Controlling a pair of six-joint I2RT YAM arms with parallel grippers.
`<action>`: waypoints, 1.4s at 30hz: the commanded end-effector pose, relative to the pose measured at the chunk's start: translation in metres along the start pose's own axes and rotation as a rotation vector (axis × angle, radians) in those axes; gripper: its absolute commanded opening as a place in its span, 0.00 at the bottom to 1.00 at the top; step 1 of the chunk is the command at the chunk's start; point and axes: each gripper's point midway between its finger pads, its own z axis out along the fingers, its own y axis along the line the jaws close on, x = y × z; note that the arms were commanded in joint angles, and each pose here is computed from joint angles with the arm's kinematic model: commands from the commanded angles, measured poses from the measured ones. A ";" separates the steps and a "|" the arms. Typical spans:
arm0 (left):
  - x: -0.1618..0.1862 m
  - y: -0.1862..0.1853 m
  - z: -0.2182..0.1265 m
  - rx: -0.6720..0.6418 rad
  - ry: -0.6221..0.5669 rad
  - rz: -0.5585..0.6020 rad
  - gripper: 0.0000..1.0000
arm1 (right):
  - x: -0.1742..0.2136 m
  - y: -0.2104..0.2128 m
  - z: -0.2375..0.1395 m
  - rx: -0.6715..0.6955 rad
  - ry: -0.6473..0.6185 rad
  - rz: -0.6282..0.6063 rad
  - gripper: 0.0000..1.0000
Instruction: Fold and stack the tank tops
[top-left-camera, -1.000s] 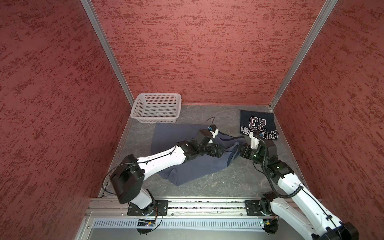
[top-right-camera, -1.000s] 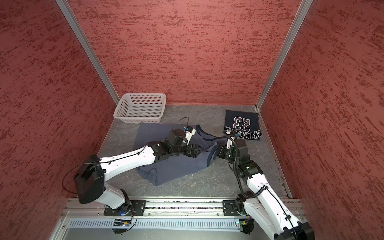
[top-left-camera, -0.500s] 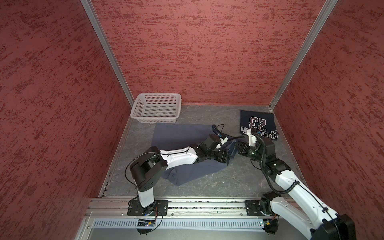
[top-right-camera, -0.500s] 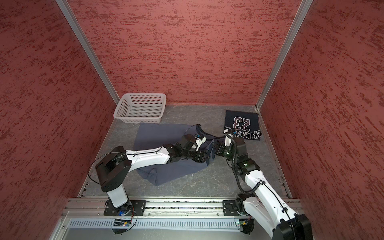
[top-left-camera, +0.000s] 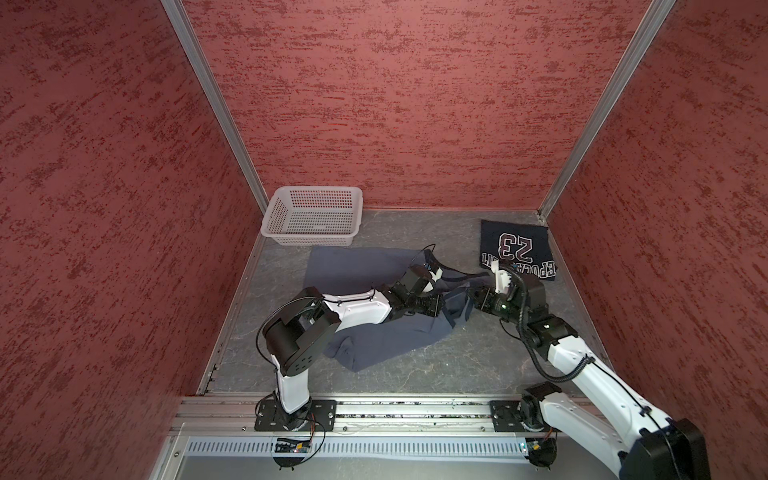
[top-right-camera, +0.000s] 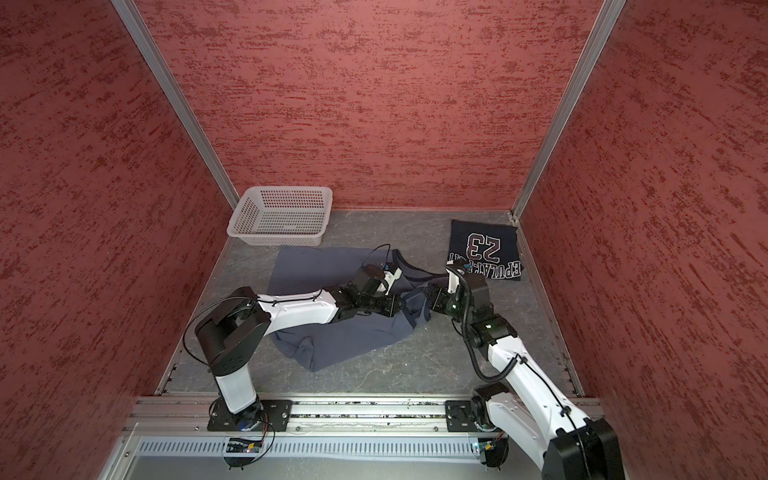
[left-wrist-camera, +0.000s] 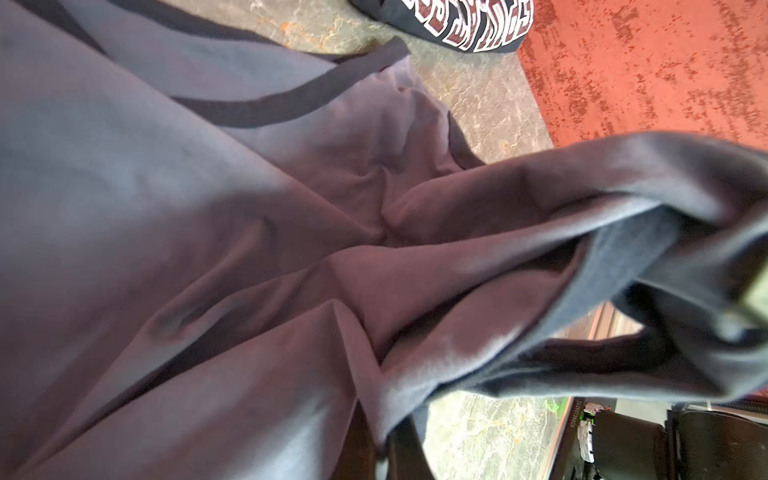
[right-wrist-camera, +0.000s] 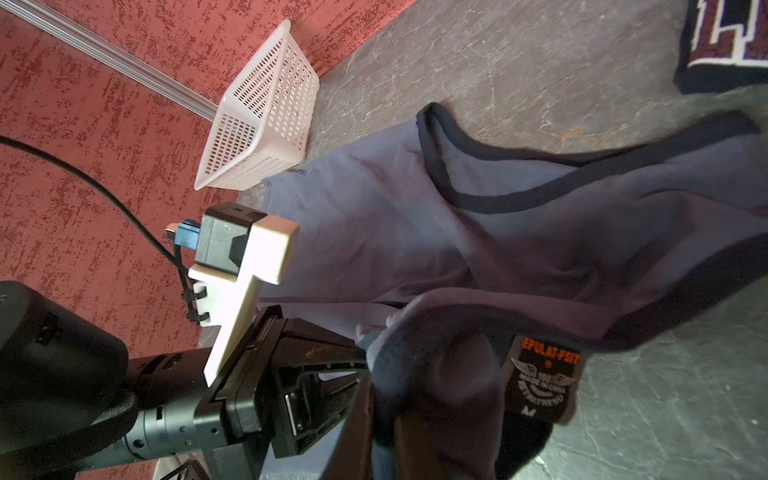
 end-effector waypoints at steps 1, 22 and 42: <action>-0.008 0.020 -0.015 -0.061 -0.050 -0.046 0.01 | -0.012 0.007 -0.011 -0.014 -0.045 -0.022 0.11; -0.015 0.038 -0.024 -0.091 -0.062 -0.064 0.06 | -0.033 -0.128 -0.013 0.656 0.008 0.017 0.49; -0.028 0.057 -0.022 -0.155 -0.059 -0.089 0.09 | 0.009 -0.078 0.040 0.176 0.102 0.241 0.53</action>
